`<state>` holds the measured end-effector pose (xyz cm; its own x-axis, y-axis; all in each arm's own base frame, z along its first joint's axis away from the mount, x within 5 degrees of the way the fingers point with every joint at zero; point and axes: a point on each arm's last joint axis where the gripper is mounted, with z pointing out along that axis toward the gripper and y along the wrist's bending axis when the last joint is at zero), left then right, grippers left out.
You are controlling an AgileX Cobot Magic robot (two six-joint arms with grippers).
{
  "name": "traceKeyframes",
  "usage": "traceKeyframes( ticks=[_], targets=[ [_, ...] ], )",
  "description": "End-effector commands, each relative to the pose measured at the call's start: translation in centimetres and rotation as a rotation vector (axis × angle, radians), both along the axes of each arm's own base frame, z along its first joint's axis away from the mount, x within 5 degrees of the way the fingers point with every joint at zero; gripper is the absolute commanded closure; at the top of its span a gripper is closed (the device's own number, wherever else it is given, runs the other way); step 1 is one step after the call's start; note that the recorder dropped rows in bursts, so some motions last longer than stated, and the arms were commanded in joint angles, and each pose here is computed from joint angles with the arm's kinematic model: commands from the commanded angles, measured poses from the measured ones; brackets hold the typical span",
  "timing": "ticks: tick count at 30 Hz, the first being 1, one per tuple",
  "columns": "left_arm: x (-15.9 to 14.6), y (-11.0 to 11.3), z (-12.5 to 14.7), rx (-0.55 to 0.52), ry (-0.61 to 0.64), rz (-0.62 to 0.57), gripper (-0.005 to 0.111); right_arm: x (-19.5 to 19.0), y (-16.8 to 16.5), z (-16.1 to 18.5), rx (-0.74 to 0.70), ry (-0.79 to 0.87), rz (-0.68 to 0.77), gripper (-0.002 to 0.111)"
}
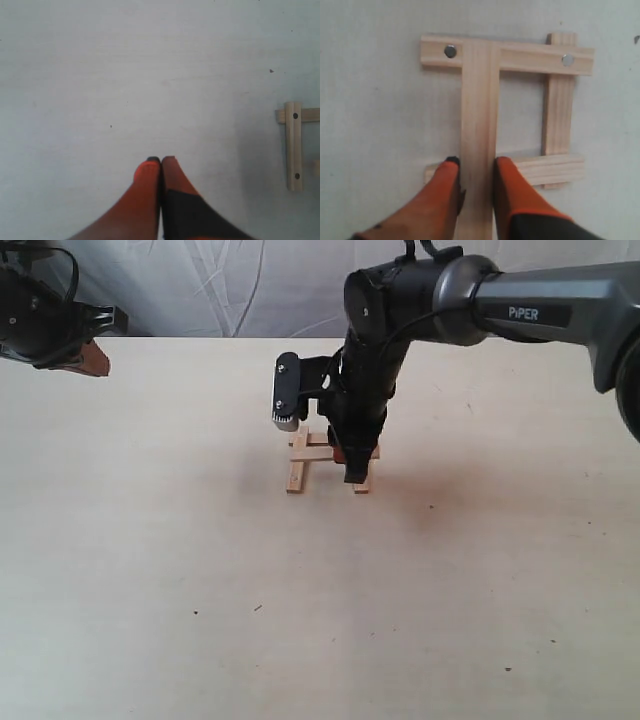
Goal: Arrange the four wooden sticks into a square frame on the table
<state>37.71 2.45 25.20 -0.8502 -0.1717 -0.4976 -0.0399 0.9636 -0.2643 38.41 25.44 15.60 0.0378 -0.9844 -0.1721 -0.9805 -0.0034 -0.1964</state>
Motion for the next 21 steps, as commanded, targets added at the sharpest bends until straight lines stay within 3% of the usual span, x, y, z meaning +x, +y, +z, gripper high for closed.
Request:
traceKeyframes(
  ticks=[1, 7, 9, 12, 14, 16, 18, 21],
  targets=[
    [-0.1, 0.2, 0.2, -0.005, -0.018, 0.01, 0.107, 0.4, 0.2, -1.9, 0.028, 0.01, -0.006, 0.108],
    [-0.1, 0.2, 0.3, -0.005, -0.02, 0.009, 0.107, 0.4, 0.3, -2.7, 0.028, 0.033, -0.022, 0.108],
    [-0.1, 0.2, 0.3, -0.006, -0.019, 0.009, 0.107, 0.6, 0.4, -2.7, 0.044, 0.02, -0.043, 0.091],
    [-0.1, 0.2, 0.3, -0.007, -0.019, 0.009, 0.107, 0.5, 0.5, -1.4, 0.076, 0.011, -0.074, 0.054],
    [-0.1, 0.1, 0.3, -0.011, -0.019, 0.011, 0.107, 0.3, 0.4, 1.2, 0.125, -0.013, -0.157, 0.047],
    [0.0, 0.0, 0.4, -0.026, -0.034, 0.0, 0.107, 0.1, -0.2, 4.4, 0.193, -0.024, -0.302, 0.05],
    [-0.1, -0.6, 0.3, -0.045, -0.051, -0.025, 0.107, -0.1, -1.3, 6.7, 0.239, 0.0, -0.441, 0.068],
    [-1.0, -1.9, 0.0, -0.061, -0.056, -0.066, 0.107, 0.0, -3.8, 7.7, 0.268, 0.121, -0.636, 0.105]
  ],
)
